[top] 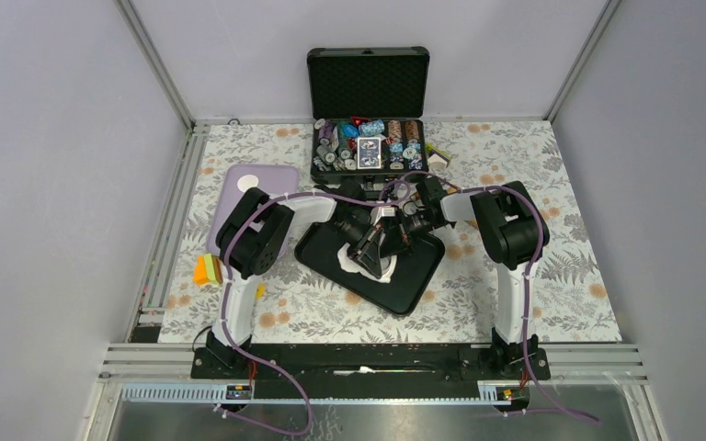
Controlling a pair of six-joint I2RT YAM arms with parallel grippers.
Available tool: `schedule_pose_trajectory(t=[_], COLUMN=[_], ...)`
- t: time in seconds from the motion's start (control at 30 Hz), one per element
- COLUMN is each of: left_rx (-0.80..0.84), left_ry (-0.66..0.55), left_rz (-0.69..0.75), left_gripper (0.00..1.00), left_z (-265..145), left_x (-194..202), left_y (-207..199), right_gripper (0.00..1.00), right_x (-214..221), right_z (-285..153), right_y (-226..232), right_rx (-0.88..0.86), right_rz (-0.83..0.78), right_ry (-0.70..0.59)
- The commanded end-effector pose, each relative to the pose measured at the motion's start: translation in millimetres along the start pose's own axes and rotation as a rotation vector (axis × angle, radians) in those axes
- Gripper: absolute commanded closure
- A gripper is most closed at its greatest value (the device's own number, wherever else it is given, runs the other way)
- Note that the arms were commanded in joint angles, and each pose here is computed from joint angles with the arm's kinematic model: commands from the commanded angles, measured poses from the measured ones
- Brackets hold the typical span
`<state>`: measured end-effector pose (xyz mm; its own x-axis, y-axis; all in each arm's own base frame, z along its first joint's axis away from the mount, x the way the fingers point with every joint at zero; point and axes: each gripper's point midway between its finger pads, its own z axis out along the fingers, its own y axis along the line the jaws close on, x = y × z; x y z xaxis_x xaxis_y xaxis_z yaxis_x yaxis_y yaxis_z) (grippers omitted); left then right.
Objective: Roll out the dumpling wrappers from the dough
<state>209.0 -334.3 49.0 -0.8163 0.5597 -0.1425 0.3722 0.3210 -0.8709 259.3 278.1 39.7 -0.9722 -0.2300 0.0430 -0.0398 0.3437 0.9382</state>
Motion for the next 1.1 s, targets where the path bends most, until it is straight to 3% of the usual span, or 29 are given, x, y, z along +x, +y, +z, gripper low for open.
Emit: schedule_pose_trajectory(t=[0.0,0.27,0.53,0.77,1.07], left_rx=[-0.214,-0.224,-0.172,-0.201,-0.296], left_ry=[0.013,-0.035,-0.117,-0.188,-0.345], left_rz=[-0.045,0.045,0.233,0.391,0.357], left_gripper=[1.0,1.0,1.0,0.92,0.92], left_z=[0.3,-7.9,-29.4,-64.4,-143.0], left_x=[6.3,-5.5,-28.7,-38.6,-44.2], left_y=[64.2,44.7,-14.2,-62.5,-49.2], right_gripper=[1.0,1.0,0.81,0.79,0.85], right_x=[-0.5,-16.8,-20.1,-9.6,7.3], right_z=[1.3,-11.3,-25.2,-18.8,17.1], right_y=[-27.4,22.5,74.6,70.6,57.6], right_rx=[0.113,0.052,-0.024,-0.053,-0.058], right_rz=[-0.016,-0.159,-0.251,-0.239,-0.204], right_ry=[-0.009,-0.037,-0.061,-0.031,0.058])
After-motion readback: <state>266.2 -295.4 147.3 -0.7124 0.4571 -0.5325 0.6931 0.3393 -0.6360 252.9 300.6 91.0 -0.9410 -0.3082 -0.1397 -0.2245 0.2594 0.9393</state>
